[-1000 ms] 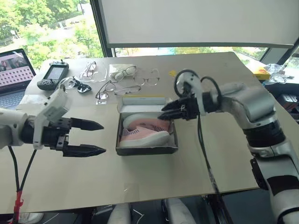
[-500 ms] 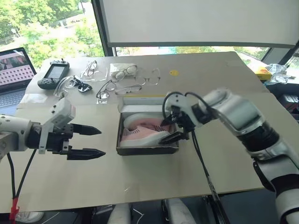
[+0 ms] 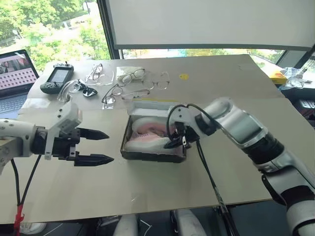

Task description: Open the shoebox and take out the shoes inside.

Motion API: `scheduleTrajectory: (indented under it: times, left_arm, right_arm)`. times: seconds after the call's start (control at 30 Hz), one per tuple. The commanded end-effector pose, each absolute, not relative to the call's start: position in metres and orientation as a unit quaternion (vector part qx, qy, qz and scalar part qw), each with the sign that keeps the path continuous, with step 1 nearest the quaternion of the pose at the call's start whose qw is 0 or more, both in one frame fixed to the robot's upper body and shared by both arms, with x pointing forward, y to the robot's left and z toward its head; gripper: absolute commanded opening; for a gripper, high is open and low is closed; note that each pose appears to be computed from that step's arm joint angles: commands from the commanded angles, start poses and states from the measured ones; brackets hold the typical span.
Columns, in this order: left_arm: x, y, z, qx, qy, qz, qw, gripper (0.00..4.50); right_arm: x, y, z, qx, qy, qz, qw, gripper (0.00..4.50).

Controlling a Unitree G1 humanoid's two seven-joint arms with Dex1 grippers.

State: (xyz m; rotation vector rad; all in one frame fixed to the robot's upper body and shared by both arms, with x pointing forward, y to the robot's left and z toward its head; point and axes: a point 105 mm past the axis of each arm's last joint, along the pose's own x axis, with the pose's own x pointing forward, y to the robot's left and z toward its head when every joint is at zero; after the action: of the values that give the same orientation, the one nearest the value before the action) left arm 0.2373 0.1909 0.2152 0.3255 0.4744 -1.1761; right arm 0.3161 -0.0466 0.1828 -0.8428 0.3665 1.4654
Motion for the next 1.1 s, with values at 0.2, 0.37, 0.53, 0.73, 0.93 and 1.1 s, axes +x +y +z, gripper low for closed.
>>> scheduleTrajectory:
  times: [0.2,0.37,0.53,0.73,0.93,1.1]
  left_arm:
    - [0.241,0.184,0.223,0.167,0.2,-0.566,0.782,4.5]
    - [0.244,0.182,0.223,0.168,0.2,-0.571,0.778,4.5]
    - [0.245,0.18,0.223,0.168,0.199,-0.579,0.772,4.5]
    - [0.245,0.18,0.222,0.167,0.201,-0.584,0.769,4.5]
    - [0.248,0.175,0.219,0.165,0.202,-0.597,0.759,4.5]
    - [0.255,0.172,0.219,0.171,0.198,-0.608,0.75,4.5]
  right_arm:
    - [0.322,-0.032,0.23,-0.52,-0.03,0.583,0.623,0.34]
    - [0.323,-0.037,0.243,-0.536,-0.051,0.569,0.621,0.34]
    - [0.318,-0.064,0.278,-0.517,-0.036,0.55,0.655,0.34]
    - [0.329,-0.14,0.307,-0.486,0.045,0.457,0.744,0.34]
    - [0.358,-0.267,0.279,-0.546,0.191,0.229,0.783,0.34]
    - [0.363,-0.29,0.235,-0.57,0.232,0.192,0.764,0.34]
